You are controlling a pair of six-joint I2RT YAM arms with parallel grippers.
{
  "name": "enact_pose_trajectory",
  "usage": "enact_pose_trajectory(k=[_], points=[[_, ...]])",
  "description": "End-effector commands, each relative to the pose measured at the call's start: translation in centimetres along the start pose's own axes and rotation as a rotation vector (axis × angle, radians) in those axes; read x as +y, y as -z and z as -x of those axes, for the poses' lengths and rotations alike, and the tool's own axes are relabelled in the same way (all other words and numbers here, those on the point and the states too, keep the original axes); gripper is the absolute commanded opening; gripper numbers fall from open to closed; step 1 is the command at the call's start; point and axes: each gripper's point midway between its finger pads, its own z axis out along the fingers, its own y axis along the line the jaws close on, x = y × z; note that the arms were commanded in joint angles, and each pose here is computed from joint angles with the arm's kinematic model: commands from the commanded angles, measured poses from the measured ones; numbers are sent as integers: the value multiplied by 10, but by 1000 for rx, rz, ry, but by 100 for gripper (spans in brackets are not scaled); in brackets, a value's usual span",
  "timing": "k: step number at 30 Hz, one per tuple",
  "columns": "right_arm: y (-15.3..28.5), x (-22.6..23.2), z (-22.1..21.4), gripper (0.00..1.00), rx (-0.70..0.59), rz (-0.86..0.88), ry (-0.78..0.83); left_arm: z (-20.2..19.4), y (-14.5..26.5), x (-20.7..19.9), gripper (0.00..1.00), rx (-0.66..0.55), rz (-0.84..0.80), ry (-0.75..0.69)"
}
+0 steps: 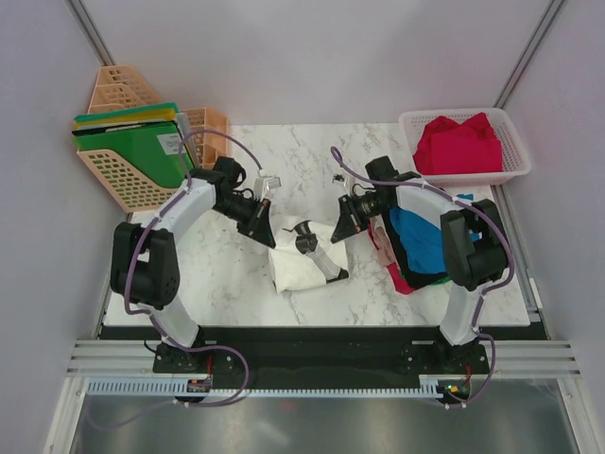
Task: Fold and stack the t-shirts
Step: Smooth out wrinkles on the folded tshirt
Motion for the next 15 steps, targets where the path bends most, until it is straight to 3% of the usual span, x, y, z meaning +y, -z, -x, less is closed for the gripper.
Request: enact_pose_trajectory(k=[1,9,13,14,15], points=[[-7,2,-13,0,34,57,8,-18,-10,-10,2,49,-104,40],[-28,-18,-48,0,140,58,-44,-26,-30,-12,2,121,-265,172],[-35,-21,-59,0,167,67,-50,-31,-37,-9,2,154,-270,180],[-37,-21,-61,1,174,68,-48,-31,-38,-10,2,154,-270,178],[-37,-21,-62,14,175,69,-41,-33,-38,-9,2,161,-263,179]])
